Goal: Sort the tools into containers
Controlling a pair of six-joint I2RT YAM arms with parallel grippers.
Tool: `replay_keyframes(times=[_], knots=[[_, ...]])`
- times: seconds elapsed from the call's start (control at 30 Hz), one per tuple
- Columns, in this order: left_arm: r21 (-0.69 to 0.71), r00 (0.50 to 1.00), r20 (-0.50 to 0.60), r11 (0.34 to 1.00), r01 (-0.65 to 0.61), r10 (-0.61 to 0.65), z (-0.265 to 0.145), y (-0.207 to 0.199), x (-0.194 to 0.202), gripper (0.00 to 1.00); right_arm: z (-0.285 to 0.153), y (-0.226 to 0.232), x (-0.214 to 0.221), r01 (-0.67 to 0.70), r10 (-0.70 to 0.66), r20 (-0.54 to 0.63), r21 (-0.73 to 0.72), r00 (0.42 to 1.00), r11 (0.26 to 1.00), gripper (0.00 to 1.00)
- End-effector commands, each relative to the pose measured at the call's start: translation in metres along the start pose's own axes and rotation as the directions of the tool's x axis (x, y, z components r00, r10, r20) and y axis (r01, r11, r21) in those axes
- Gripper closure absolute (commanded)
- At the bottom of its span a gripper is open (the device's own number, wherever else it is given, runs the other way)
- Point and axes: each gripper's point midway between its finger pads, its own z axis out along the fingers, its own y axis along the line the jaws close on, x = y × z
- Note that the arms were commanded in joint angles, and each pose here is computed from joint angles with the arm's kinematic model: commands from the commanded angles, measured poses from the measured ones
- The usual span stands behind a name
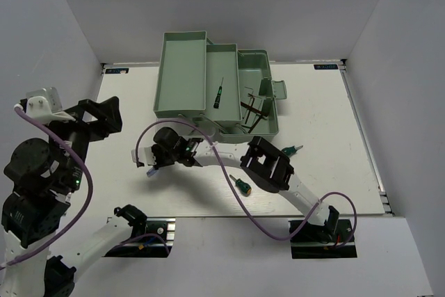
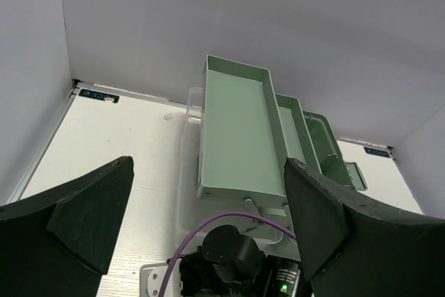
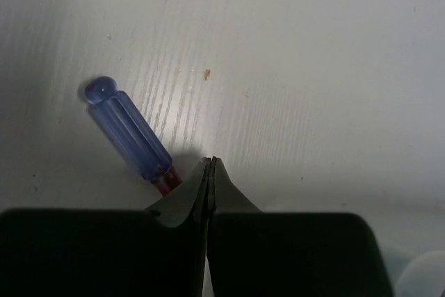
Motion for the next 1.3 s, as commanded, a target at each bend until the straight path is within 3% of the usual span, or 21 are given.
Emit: replay_keyframes(times=[0.0, 0.07, 0.1, 0.13, 0.2, 0.3, 0.6, 0.93, 1.27], knots=[[0.001, 1.0, 0.011, 1.0, 0.029, -0.029, -0.005, 0.002, -0.002, 0.01, -0.022, -0.038, -0.04, -0.019, 0.012, 0.072, 0.107, 0.997, 0.994, 1.0], [0.003, 0.999, 0.018, 0.999, 0.044, -0.044, -0.007, 0.003, -0.004, 0.01, -0.031, -0.058, -0.059, -0.028, 0.013, 0.111, 0.135, 0.994, 0.99, 0.96], [0.003, 0.999, 0.018, 0.999, 0.045, -0.045, -0.007, 0.003, -0.004, 0.01, -0.034, -0.059, -0.059, -0.033, 0.018, 0.113, 0.124, 0.993, 0.992, 0.78], [0.001, 0.999, 0.011, 0.999, 0.049, -0.049, -0.008, 0.003, -0.002, 0.01, -0.044, -0.064, -0.068, -0.033, 0.017, 0.142, 0.114, 0.99, 0.993, 0.69], [0.003, 0.998, 0.019, 0.999, 0.055, -0.055, -0.011, 0.005, -0.004, 0.01, -0.048, -0.051, -0.073, -0.021, 0.015, 0.188, 0.026, 0.982, 0.999, 0.54], [0.004, 0.997, 0.02, 0.997, 0.074, -0.074, -0.015, 0.008, -0.003, 0.01, -0.053, -0.022, -0.068, 0.027, 0.002, 0.205, -0.137, 0.979, 0.99, 0.42], [-0.006, 0.995, 0.018, 0.995, 0.1, -0.099, -0.022, 0.014, 0.001, 0.01, -0.046, 0.022, -0.047, 0.124, -0.055, 0.208, -0.337, 0.977, 0.933, 0.37], [0.001, 0.995, 0.008, 0.995, 0.104, -0.104, -0.019, 0.011, 0.007, 0.01, -0.019, 0.023, -0.039, 0.111, -0.062, 0.171, -0.291, 0.983, 0.95, 0.4], [-0.002, 0.995, 0.001, 0.995, 0.098, -0.098, -0.014, 0.008, 0.008, 0.01, -0.006, 0.044, -0.031, 0.109, -0.059, 0.156, -0.337, 0.986, 0.935, 0.4]])
